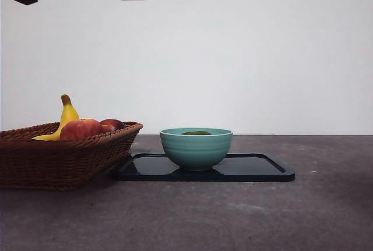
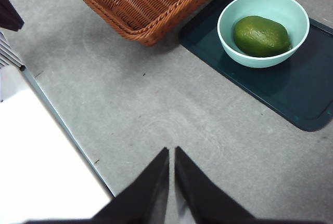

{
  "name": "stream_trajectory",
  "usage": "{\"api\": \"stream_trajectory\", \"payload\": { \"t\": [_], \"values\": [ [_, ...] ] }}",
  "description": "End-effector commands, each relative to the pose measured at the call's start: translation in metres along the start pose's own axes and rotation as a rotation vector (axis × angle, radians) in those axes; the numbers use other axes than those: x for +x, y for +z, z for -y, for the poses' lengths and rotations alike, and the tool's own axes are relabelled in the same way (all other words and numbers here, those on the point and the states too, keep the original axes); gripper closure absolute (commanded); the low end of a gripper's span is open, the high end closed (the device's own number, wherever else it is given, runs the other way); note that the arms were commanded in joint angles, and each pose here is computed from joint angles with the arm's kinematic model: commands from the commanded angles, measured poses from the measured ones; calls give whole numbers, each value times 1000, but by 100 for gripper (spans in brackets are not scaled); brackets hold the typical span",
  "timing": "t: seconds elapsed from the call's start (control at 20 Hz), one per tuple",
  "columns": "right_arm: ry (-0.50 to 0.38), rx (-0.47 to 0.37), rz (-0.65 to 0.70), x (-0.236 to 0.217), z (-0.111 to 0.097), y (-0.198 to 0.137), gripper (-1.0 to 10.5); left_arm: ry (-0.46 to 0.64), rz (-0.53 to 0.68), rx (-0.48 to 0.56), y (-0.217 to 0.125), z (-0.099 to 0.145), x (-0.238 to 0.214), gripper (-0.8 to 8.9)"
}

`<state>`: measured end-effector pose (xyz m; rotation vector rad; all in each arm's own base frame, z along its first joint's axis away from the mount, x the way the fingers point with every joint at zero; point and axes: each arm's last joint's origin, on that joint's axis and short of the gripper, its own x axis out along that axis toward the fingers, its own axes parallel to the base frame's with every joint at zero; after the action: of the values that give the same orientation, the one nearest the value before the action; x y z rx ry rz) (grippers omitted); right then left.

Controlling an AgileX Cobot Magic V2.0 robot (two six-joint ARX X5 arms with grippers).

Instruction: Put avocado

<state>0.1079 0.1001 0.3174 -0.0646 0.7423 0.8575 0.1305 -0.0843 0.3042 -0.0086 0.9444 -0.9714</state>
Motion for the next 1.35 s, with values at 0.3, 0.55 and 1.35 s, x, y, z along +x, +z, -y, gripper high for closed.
{"api": "stream_trajectory", "payload": {
  "t": [0.3,0.55,1.35],
  "values": [
    [9,1,8,0,-2,2,937,75,218,211,14,3,-16,804],
    [9,1,8,0,-2,2,937,584,811,344,17,-5,-70,804],
    [9,1,8,0,-2,2,937,1003,931,105,-127,-78,11,804]
  ]
}}
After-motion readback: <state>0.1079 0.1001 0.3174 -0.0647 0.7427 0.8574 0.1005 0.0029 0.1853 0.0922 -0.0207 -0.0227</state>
